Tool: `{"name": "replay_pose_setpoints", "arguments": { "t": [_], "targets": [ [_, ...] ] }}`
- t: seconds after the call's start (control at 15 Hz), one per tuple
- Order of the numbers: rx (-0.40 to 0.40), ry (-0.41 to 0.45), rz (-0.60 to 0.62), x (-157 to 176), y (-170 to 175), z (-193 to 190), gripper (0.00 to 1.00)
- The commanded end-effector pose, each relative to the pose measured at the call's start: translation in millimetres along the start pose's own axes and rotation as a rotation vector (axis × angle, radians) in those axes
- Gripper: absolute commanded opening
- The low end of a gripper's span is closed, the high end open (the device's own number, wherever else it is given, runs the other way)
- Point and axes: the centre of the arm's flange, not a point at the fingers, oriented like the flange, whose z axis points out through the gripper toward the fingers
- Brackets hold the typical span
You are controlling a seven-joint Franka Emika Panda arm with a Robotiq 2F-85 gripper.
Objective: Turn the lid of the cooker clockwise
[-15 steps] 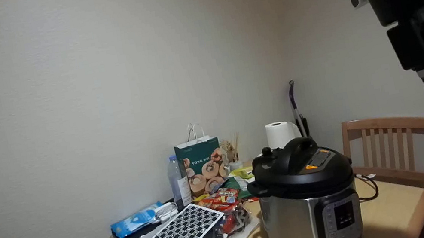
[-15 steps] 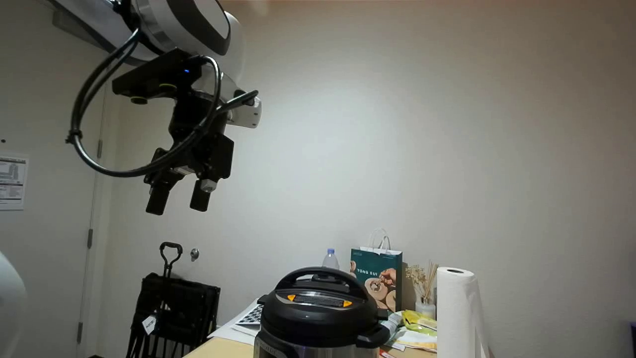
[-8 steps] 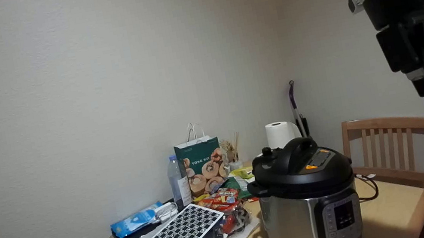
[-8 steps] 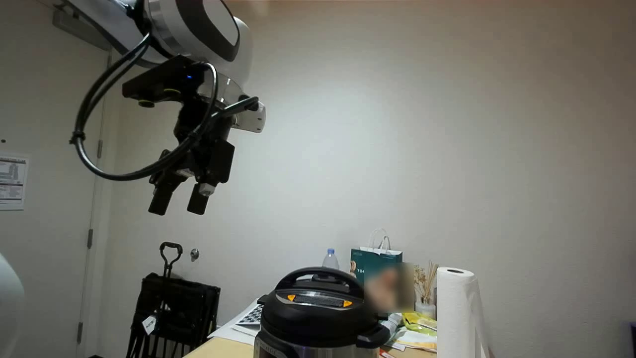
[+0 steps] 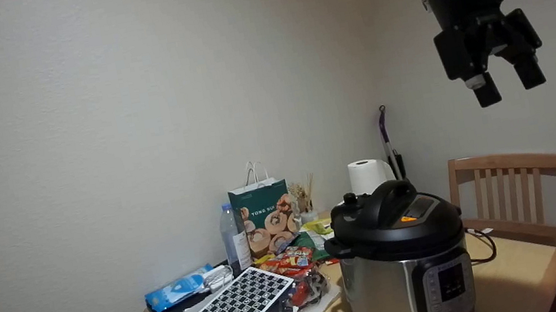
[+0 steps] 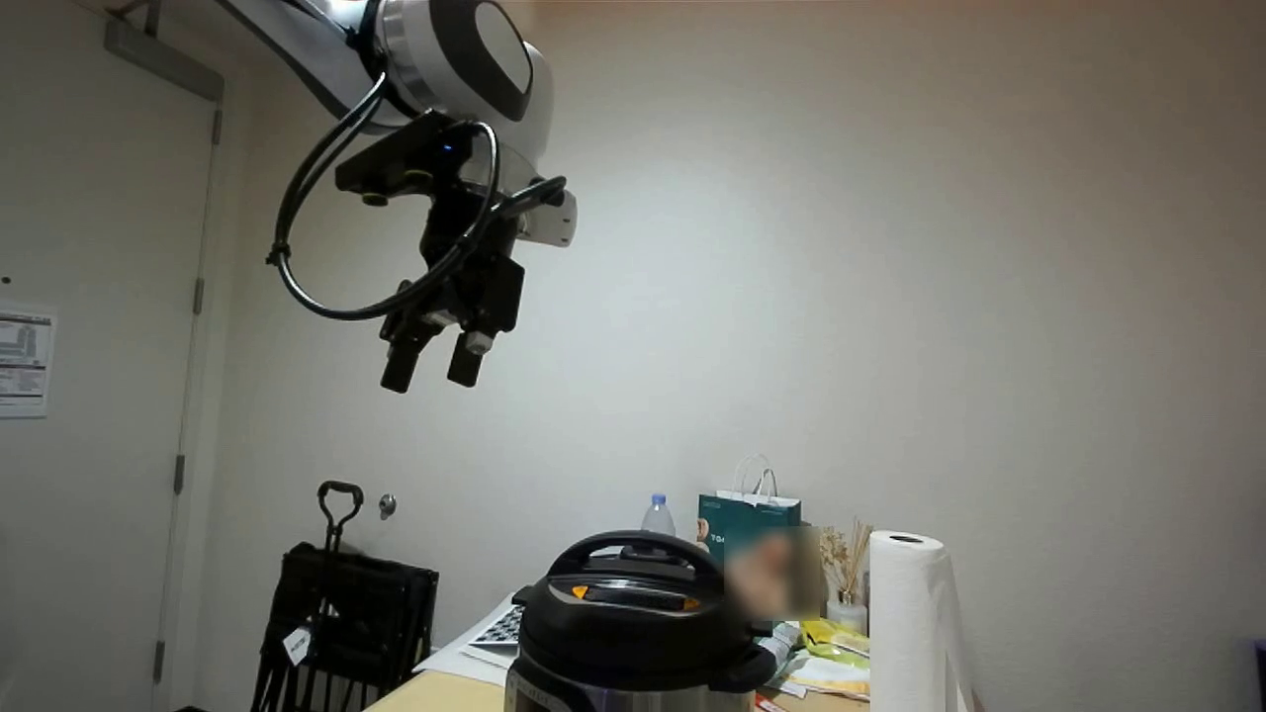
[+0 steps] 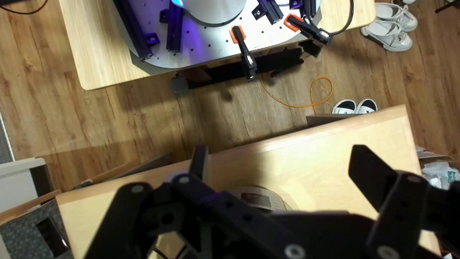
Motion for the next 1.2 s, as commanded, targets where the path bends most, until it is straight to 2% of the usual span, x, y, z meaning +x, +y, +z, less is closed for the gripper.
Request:
{"name": "replay_pose_setpoints", "arguments": {
  "t": [0.0,0.13,0.27,0.53,0.73,0.8,0.87,1.07,1.13],
  "targets": [
    [0.000,-0.001,0.000,-0.2,0.0,0.5,1.00],
    [0.000,0.001,-0.001,-1.2,-0.1,0.2,1.00],
    [0.053,-0.061,0.035,18.4,-1.9,-3.2,1.00],
    [0.037,-0.127,0.027,71.8,11.6,-12.4,1.00],
    [0.058,-0.171,0.060,102.2,12.5,-18.9,1.00],
    [0.048,-0.182,0.059,104.3,11.9,-18.0,1.00],
    [0.050,-0.137,0.055,89.5,13.3,-3.4,1.00],
    [0.044,-0.164,0.056,104.5,11.1,-5.7,1.00],
    [0.061,-0.194,0.116,101.5,0.9,-3.9,1.00]
  ]
}}
